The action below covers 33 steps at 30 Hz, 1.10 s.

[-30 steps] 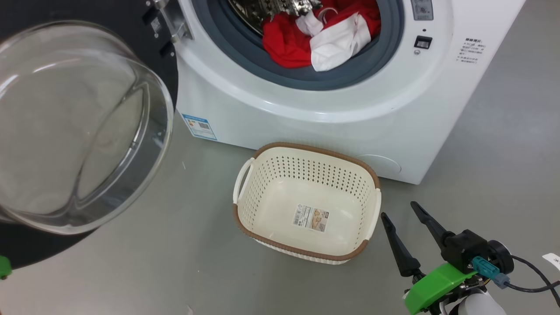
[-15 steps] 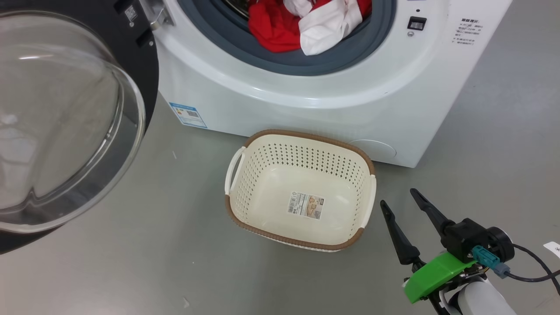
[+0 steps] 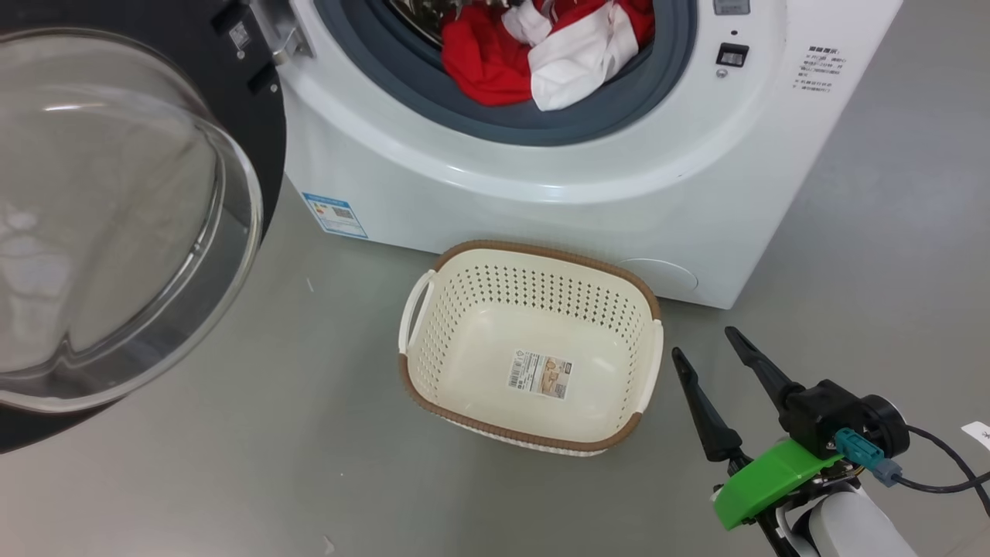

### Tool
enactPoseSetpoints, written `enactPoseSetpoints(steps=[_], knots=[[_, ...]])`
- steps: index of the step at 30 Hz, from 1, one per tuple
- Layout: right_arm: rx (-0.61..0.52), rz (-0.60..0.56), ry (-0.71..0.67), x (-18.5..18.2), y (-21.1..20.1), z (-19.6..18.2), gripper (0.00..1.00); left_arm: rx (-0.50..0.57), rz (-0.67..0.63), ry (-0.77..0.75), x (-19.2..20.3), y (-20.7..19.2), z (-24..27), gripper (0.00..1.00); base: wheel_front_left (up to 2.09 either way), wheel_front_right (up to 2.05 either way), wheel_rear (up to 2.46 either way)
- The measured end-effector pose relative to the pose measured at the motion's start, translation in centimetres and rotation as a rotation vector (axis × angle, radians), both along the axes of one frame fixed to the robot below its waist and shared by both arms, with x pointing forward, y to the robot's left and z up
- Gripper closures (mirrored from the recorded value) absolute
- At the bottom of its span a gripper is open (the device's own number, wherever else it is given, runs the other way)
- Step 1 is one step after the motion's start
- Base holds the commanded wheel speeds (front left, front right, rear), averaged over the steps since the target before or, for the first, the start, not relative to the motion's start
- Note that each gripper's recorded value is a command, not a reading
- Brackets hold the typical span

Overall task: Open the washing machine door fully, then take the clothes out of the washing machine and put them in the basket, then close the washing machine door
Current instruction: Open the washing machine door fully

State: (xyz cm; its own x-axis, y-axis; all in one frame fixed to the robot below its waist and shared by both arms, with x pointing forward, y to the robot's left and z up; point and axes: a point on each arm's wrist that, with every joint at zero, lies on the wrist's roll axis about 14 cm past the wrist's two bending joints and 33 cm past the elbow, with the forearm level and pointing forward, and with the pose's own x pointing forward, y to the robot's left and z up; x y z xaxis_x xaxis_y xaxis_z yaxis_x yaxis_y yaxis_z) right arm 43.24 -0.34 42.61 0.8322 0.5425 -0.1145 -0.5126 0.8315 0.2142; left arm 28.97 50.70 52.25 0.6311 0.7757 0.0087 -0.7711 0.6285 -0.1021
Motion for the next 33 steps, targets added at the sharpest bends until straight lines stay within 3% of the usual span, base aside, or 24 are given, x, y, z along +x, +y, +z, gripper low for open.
enactPoseSetpoints(steps=[9, 11, 13, 17, 18, 20, 33], knots=[[0.007, 0.003, -0.034, -0.3, 0.3, 1.6, 0.00, -0.021, -0.021, -0.017, -1.1, -1.4, -0.6, 1.00, 0.00, 0.00, 0.00], [0.008, 0.003, -0.041, -0.5, 0.3, 1.9, 0.00, -0.027, -0.035, -0.016, -1.4, -2.1, -1.1, 0.81, 0.00, 0.00, 0.00], [0.003, 0.001, -0.037, -1.0, 0.1, 1.8, 0.00, -0.029, -0.055, -0.017, -1.6, -2.8, -1.3, 0.68, 0.00, 0.00, 0.00], [0.001, -0.004, -0.039, -1.5, -0.1, 2.1, 0.00, -0.028, -0.087, -0.025, -2.2, -4.1, -1.7, 0.52, 0.00, 0.00, 0.00], [0.003, -0.007, -0.044, -1.5, -0.2, 2.3, 0.00, -0.027, -0.098, -0.026, -2.3, -4.5, -1.7, 0.40, 0.00, 0.00, 0.00], [0.004, -0.013, -0.051, -1.5, -0.3, 2.6, 0.00, -0.027, -0.115, -0.031, -2.4, -5.3, -1.9, 0.02, 0.00, 0.00, 0.00], [0.008, -0.079, -0.052, -2.1, -2.6, 2.9, 0.00, -0.041, -0.305, -0.045, -0.8, -12.1, -3.1, 0.00, 0.00, 0.00, 0.00]])
